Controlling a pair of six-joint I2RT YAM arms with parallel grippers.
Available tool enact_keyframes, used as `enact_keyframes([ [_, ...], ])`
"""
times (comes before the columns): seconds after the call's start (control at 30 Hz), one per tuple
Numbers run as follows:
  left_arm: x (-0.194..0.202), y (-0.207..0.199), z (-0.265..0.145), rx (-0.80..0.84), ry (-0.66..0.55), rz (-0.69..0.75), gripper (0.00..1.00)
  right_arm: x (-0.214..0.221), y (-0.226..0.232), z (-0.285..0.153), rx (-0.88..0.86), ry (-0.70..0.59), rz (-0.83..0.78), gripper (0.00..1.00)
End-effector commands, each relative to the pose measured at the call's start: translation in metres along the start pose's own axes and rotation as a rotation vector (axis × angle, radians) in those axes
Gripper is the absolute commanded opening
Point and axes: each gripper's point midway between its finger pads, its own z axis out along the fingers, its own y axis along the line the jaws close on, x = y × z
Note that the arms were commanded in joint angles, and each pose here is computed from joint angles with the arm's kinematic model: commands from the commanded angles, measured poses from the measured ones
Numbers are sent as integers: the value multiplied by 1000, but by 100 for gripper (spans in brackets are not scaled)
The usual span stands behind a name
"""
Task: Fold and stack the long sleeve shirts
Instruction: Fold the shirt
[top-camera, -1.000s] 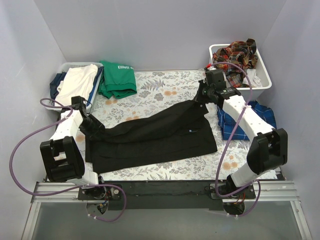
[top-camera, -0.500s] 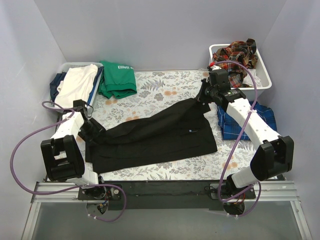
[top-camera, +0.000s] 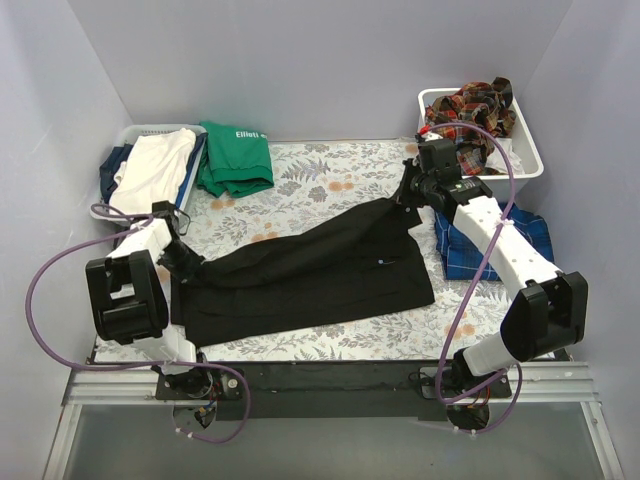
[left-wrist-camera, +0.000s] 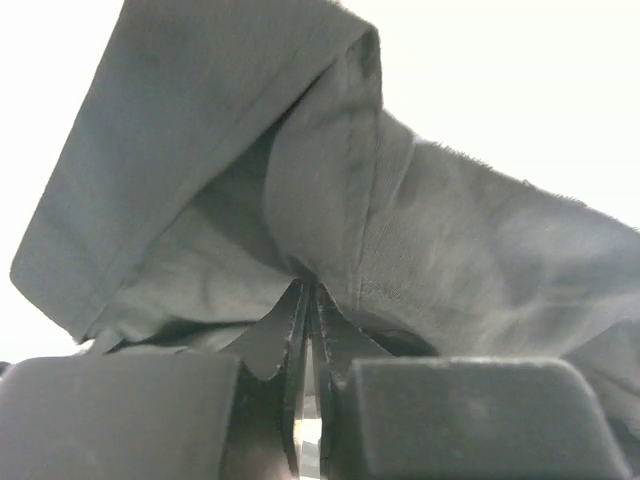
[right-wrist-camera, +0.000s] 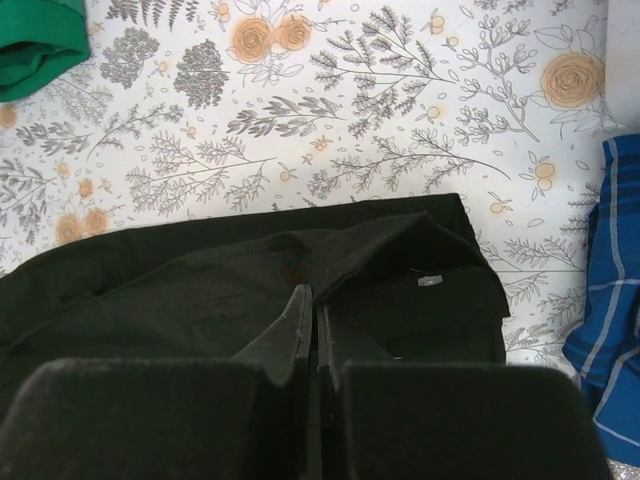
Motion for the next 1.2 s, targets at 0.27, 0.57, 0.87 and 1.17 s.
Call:
enact_keyframes([
  [0.27,-39,-1,-3,17,-62,-54,0,17,-40,4,92,61,49,1],
  [0.57,-35,-3,4,45,-24,-63,0,57,-31,46,-23,265,2,19],
  [0.87,-38,-9,1,69,-26,-61,4,20,-12,63,-111,187,-89,56],
  [1.17,-43,-17,-20,122,-74,-46,46,60,-16,46,-111,292,-69,56],
])
